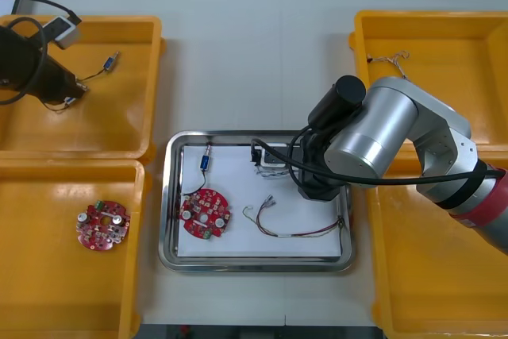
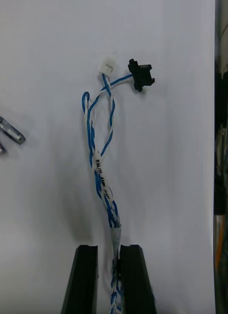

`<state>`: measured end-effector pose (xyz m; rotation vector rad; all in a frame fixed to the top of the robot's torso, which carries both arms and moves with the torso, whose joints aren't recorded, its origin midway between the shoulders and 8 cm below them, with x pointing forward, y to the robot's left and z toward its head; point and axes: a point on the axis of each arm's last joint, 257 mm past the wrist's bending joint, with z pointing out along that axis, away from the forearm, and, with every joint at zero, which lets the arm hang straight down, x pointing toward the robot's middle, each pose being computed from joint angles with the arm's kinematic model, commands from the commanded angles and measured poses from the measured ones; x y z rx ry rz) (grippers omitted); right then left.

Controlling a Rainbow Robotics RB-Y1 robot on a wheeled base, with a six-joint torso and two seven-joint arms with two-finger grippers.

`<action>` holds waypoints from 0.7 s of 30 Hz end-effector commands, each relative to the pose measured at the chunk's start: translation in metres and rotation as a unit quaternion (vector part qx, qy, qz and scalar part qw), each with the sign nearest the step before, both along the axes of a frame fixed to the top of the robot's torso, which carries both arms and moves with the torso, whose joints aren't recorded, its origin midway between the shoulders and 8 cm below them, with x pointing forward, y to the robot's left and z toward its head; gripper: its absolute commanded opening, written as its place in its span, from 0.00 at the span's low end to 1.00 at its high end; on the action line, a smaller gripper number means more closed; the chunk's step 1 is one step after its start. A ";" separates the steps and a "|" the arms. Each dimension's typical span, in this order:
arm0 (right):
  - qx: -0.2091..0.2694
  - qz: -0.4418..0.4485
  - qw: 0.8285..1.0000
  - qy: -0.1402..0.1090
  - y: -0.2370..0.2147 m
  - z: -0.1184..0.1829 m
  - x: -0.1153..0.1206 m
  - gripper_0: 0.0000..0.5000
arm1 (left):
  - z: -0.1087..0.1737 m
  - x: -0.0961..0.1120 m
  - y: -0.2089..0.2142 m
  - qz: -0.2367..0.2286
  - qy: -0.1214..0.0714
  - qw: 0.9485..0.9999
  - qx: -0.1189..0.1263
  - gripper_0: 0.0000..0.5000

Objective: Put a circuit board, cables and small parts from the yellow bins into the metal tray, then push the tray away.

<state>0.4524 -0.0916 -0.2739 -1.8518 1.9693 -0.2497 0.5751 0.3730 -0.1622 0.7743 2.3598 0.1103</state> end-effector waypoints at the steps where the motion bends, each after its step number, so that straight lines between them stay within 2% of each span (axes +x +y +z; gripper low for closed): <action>1: -0.003 0.033 0.999 -0.030 0.017 0.023 0.009 0.99 | 0.041 0.015 0.027 -0.006 -0.045 0.998 0.038 1.00; 13: -0.001 0.021 1.000 -0.018 0.008 0.055 -0.001 1.00 | 0.027 0.021 0.047 -0.004 -0.048 0.996 0.077 1.00; 16: 0.010 0.018 1.000 -0.006 0.008 0.062 -0.005 1.00 | 0.021 0.026 0.049 -0.006 -0.050 0.993 0.104 1.00; 21: 0.033 0.003 0.999 0.010 0.004 0.078 -0.009 1.00 | 0.014 0.027 0.050 -0.004 -0.046 0.993 0.105 1.00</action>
